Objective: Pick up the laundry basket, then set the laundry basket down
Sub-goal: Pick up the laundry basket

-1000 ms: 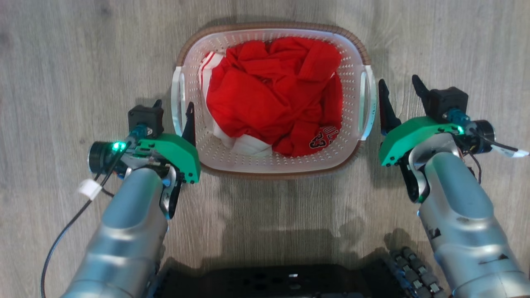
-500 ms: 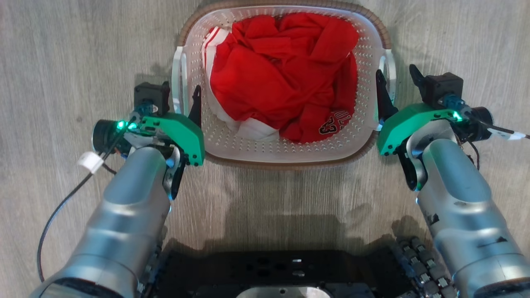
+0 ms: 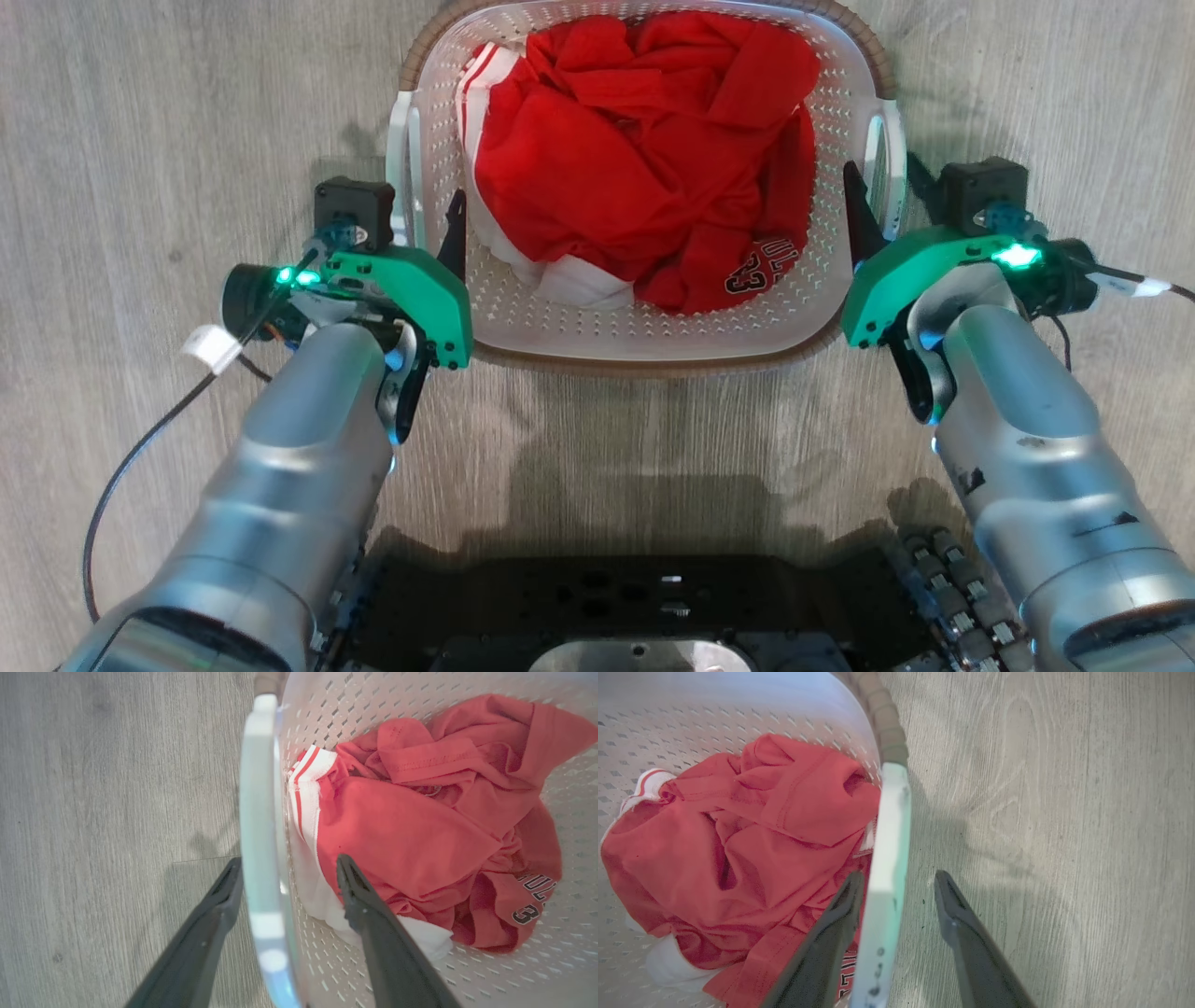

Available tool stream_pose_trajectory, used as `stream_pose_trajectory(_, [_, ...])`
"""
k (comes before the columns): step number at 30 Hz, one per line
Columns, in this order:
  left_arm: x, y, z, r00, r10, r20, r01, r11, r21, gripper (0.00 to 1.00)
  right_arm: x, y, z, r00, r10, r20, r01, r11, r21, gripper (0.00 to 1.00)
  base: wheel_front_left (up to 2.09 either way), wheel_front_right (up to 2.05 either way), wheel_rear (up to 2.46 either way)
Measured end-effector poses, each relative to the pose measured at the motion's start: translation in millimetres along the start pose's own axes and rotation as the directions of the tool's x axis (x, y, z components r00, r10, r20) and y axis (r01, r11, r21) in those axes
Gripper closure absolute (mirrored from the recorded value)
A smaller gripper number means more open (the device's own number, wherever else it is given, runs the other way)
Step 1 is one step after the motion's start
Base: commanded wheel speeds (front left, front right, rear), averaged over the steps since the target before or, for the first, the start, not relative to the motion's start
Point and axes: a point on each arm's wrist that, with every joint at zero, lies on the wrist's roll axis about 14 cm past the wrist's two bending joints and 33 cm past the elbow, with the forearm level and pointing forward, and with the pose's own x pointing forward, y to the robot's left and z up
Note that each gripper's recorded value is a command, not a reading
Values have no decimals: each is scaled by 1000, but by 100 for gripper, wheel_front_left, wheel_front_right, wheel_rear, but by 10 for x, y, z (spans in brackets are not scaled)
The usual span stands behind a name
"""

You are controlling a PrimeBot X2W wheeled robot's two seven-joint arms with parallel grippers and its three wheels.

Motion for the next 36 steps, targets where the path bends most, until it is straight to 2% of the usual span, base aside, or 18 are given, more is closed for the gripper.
stream_pose_trajectory(2, [5, -2, -2, 1000, -1, -4, 1, 1000, -1, 0, -1, 8, -42, 1000, 2, -15, -2, 1000, 5, 35, 0, 0, 0])
stream_pose_trajectory(6, [11, -10, -1, 1000, -4, -10, 4, 1000, -3, 0, 19, 28, -63, 1000, 8, -27, -7, 1000, 10, 50, 0, 0, 0])
stream_pose_trajectory(12, [6, -37, -24, 1000, -14, -23, 14, 1000, -1, 27, 31, 51, -82, 999, 14, -40, -13, 1000, 15, 57, 0, 0, 0])
stream_pose_trajectory(13, [10, -39, -14, 1000, -13, -21, 13, 1000, 3, 35, 39, 55, -67, 999, 15, -37, -15, 1000, 16, 59, 0, 0, 0])
stream_pose_trajectory(14, [12, -43, -5, 1000, -13, -20, 13, 1000, 4, 51, 44, 60, -59, 999, 17, -36, -16, 1000, 15, 63, 0, 0, 0])
stream_pose_trajectory(15, [11, -43, -5, 1000, -13, -21, 13, 1000, 5, 59, 44, 64, -63, 999, 18, -38, -18, 1000, 13, 67, 0, 0, 0])
stream_pose_trajectory(16, [7, -40, -15, 1000, -12, -25, 12, 1000, 7, 69, 40, 67, -72, 999, 19, -42, -18, 1000, 13, 76, 0, 0, 0])
stream_pose_trajectory(17, [3, -42, -25, 999, -13, -29, 14, 1000, 13, 84, 36, 70, -78, 999, 19, -44, -19, 1000, 15, 85, 0, 0, 0])
stream_pose_trajectory(18, [-3, -44, -35, 999, -15, -33, 16, 1000, 20, 100, 32, 69, -81, 999, 18, -45, -17, 1000, 17, 100, 0, 0, 0])
stream_pose_trajectory(36, [-125, -135, 59, 1000, -21, -20, 21, 999, 27, 100, -73, 57, 40, 999, 4, -42, -3, 1000, 17, 100, 0, 0, 0])
